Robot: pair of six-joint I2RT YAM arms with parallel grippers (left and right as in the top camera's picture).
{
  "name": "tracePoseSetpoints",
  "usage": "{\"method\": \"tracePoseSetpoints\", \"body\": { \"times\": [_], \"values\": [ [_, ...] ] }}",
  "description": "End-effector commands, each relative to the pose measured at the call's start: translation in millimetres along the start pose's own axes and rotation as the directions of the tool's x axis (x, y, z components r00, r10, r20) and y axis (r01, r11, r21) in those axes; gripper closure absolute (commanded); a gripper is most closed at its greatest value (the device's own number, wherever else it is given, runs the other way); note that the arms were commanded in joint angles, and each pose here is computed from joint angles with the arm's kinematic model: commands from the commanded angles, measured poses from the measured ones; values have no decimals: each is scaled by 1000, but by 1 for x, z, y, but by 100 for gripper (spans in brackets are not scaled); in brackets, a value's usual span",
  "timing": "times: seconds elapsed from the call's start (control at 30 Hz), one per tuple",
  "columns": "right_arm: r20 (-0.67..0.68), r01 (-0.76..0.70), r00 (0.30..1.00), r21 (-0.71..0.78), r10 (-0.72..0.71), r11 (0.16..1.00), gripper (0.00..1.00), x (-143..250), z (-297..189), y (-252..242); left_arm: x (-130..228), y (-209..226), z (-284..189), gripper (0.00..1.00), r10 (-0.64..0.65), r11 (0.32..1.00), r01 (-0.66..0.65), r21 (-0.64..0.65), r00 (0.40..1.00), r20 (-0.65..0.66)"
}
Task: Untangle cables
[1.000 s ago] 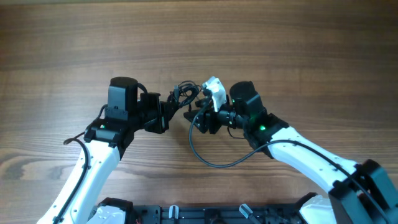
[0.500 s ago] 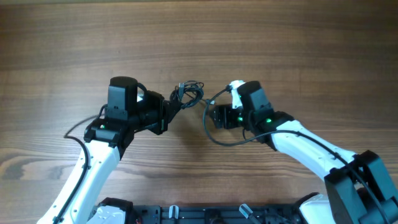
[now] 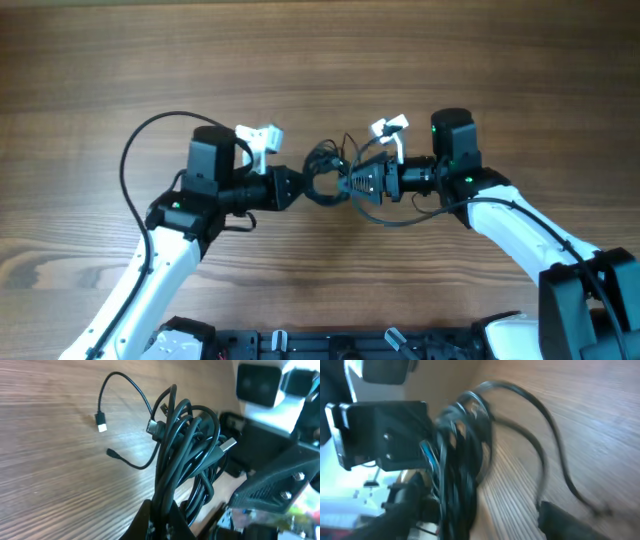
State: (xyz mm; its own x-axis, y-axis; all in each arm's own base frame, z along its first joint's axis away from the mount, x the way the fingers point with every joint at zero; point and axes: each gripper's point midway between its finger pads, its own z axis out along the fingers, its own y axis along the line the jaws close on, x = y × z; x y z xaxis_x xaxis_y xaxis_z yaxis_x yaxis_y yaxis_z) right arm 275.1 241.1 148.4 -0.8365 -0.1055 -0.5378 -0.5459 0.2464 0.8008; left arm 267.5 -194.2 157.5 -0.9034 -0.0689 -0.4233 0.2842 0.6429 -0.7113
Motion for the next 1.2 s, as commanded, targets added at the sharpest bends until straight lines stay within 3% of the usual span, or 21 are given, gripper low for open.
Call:
{"method": "tracePoseSetpoints", "body": {
  "times": [0.0, 0.03, 0.07, 0.13, 0.17, 0.23, 0.37, 0.47, 0.53, 0.6, 0.63, 0.67, 0.7, 0.87, 0.93, 0.97, 1.0, 1.03, 1.07, 1.1, 1.17],
  "values": [
    [-3, 5, 1000, -56, -5, 998, 79, -4, 1, 17, 1, -20, 0, 88, 117, 992, -117, 41, 993, -4],
    [3, -11, 1000, -40, 11, 999, 96, -5, 1, 14, 1, -19, 1, 80, 117, 992, -117, 37, 993, -3],
    [19, -58, 998, 0, 58, 998, 96, -7, 2, 7, 0, -19, 0, 71, 116, 993, -116, 37, 993, -2],
    [109, -240, 968, 120, 228, 963, 96, -18, -1, -17, -2, -15, 1, 23, 68, 998, -68, 16, 998, 5],
    [180, -331, 936, 168, 302, 928, 96, -25, -4, -30, -5, -9, 0, 10, 4, 1000, -4, -18, 1000, 22],
    [307, -460, 865, 173, 396, 871, 96, -44, -7, -39, -12, 4, -1, 8, -169, 981, 176, -86, 982, 80],
    [441, -633, 720, 101, 536, 767, 96, -59, 13, -33, -19, 23, -2, 19, -449, 871, 474, -126, 874, 187],
    [431, -659, 706, 111, 562, 744, 96, -45, 42, -18, -25, 45, -2, 22, -604, 738, 659, -144, 741, 294],
    [432, -679, 691, 111, 580, 726, 96, -37, 57, -10, -26, 56, -1, 28, -635, 690, 706, -157, 696, 336],
    [428, -686, 685, 109, 589, 719, 96, -33, 62, -7, -27, 63, -1, 40, -654, 654, 739, -160, 659, 371],
    [426, -685, 687, 109, 589, 720, 96, -33, 63, -6, -29, 65, -1, 57, -651, 652, 741, -160, 656, 383],
    [416, -677, 697, 113, 584, 727, 95, -32, 63, -6, -30, 66, -1, 84, -647, 654, 740, -160, 656, 390],
    [418, -670, 704, 119, 575, 733, 93, -33, 61, -7, -30, 66, -1, 96, -646, 654, 739, -160, 656, 390],
    [346, -525, 825, 173, 448, 833, 55, -41, 28, -24, -41, 69, -11, 96, -460, 799, 557, -225, 808, 368],
    [285, -442, 880, 194, 381, 876, 40, -37, 4, -36, -49, 61, -18, 96, -330, 893, 401, -205, 892, 308],
    [283, -473, 866, 196, 412, 859, 13, -34, -5, -42, -52, 53, -18, 96, -263, 932, 317, -177, 925, 274],
    [294, -561, 816, 193, 498, 805, 0, -28, -14, -50, -53, 43, -18, 96, -186, 966, 222, -135, 953, 238],
    [305, -636, 762, 182, 572, 750, 0, -23, -21, -56, -53, 24, -18, 96, -43, 997, 54, -53, 981, 191],
    [287, -670, 734, 157, 616, 725, 0, -20, -22, -53, -53, 17, -18, 96, 16, 1000, -12, -23, 984, 179],
    [249, -698, 709, 119, 660, 706, 0, -17, -18, -44, -53, 13, -18, 96, 60, 998, -59, -11, 982, 177],
    [181, -827, 560, 53, 809, 560, 0, -10, -9, -29, -57, 12, -18, 96, 58, 998, -58, -7, 980, 191]
  ]
}}
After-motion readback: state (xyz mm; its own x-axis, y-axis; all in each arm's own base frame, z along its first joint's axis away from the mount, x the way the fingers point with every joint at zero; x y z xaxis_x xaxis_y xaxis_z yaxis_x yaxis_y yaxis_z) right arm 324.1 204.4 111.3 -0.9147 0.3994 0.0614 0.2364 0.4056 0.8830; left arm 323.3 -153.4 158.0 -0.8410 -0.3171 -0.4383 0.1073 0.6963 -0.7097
